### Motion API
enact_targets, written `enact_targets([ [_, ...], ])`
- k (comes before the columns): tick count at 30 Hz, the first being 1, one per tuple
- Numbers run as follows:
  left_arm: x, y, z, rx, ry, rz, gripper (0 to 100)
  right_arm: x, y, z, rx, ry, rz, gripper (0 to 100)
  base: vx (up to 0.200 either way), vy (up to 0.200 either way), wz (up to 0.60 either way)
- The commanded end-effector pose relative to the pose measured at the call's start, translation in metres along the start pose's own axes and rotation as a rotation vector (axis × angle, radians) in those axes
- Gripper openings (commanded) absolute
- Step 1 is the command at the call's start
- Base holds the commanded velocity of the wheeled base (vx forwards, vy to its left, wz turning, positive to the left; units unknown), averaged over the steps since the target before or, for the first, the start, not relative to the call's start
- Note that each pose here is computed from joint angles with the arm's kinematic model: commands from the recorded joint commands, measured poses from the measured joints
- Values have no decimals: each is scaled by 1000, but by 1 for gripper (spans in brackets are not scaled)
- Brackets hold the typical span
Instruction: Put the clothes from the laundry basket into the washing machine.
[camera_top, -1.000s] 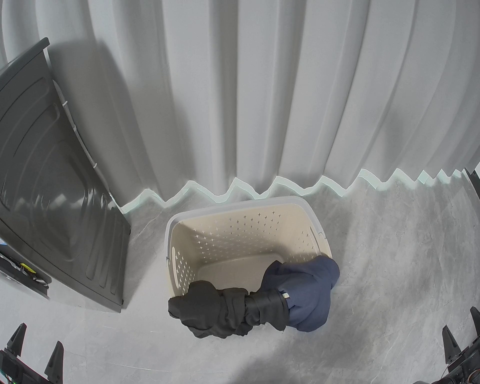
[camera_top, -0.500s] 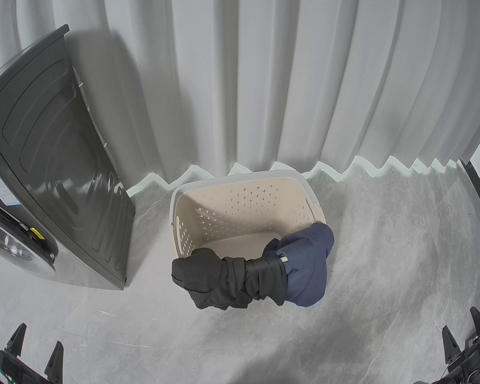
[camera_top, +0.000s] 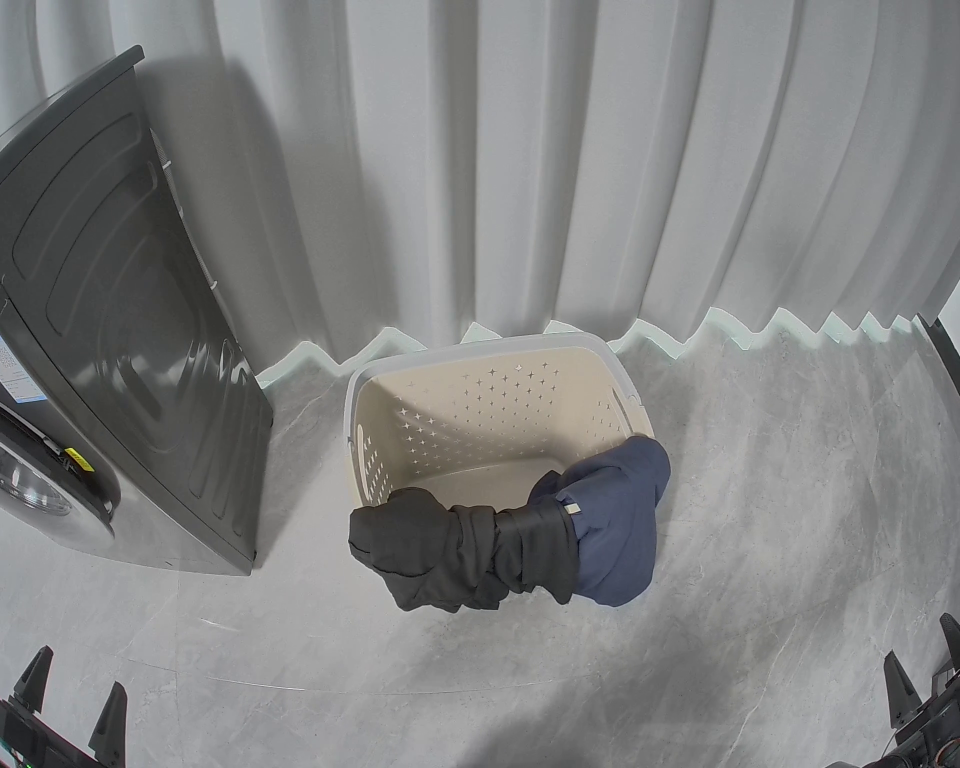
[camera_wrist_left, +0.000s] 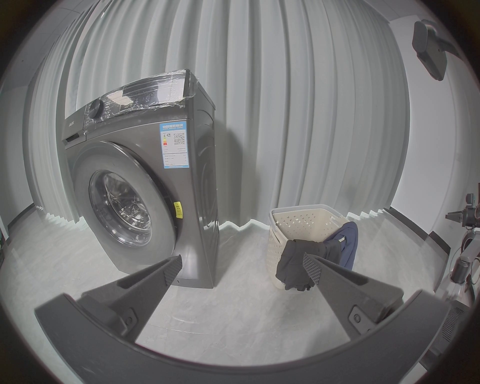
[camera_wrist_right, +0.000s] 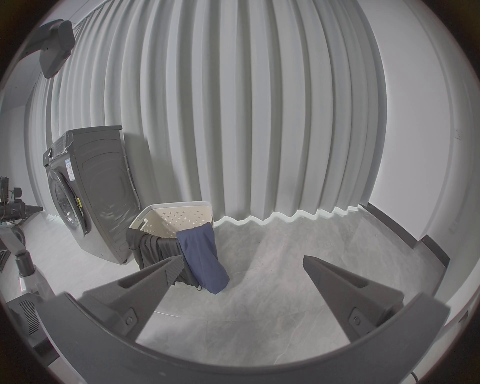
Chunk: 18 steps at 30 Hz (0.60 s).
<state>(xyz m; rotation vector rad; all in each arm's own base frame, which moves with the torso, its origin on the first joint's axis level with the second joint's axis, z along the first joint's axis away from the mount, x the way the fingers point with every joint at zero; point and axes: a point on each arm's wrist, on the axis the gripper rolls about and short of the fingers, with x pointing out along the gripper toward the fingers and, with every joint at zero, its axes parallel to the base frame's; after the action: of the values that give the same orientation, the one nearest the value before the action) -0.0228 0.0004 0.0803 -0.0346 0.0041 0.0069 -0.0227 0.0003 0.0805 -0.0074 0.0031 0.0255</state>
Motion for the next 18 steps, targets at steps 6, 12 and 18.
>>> enact_targets([
  [6, 0, 0, -4, -1, 2, 1, 100, 0, 0, -5, 0, 3, 1, 100, 0, 200, 0],
  [12, 0, 0, -4, -1, 0, 1, 100, 0, 0, -5, 0, 3, 1, 100, 0, 200, 0],
  [18, 0, 0, -4, -1, 0, 1, 100, 0, 0, -5, 0, 1, 1, 100, 0, 200, 0],
])
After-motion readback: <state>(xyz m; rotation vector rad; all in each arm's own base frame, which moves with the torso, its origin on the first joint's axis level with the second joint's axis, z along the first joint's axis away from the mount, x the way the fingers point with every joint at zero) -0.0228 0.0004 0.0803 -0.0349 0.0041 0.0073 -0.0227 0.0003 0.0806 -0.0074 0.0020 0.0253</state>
